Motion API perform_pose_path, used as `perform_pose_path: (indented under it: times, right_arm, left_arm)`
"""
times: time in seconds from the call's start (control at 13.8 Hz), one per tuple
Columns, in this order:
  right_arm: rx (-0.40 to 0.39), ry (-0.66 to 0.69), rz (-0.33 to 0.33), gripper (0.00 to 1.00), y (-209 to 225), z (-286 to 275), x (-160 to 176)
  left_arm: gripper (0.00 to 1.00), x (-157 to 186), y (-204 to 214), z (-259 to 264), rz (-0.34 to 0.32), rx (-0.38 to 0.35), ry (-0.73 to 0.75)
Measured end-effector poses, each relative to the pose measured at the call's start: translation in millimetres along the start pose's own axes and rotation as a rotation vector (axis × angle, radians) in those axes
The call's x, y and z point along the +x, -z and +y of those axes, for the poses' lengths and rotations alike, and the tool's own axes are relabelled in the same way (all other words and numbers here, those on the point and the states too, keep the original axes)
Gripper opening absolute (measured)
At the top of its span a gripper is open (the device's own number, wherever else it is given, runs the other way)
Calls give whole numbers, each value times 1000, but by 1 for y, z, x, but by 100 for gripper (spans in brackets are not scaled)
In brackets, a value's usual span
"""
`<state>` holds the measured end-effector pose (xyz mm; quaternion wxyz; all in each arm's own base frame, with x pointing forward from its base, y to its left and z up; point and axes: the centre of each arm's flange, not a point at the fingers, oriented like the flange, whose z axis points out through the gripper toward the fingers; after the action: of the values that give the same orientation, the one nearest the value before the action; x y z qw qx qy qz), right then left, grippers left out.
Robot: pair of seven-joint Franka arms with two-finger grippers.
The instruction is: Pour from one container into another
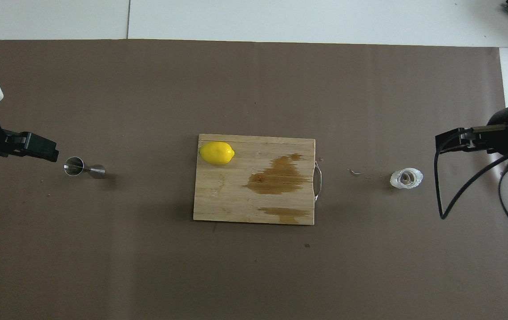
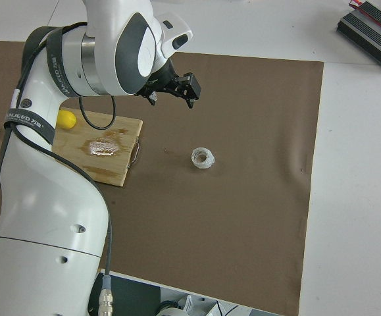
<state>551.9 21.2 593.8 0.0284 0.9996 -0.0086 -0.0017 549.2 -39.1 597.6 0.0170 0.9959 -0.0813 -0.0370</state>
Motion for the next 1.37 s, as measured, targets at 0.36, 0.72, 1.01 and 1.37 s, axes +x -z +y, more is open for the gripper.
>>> perform_pose_path:
  times: [0.36,0.72,1.01,1.37]
  right_arm:
    - [0,0,0,100,0,0,0]
    - [0,0,0,100,0,0,0]
    - [0,0,0,100,0,0,0]
    - [0,0,0,100,0,0,0]
  left_arm:
    - [100,-2,-57,-47,-108,-59,93]
    - [100,-8,-137,-87,-266,-116,206]
    - [100,-18,-167,-115,-351,-203,284]
    - [100,-30,-189,-131,-473,-332,347]
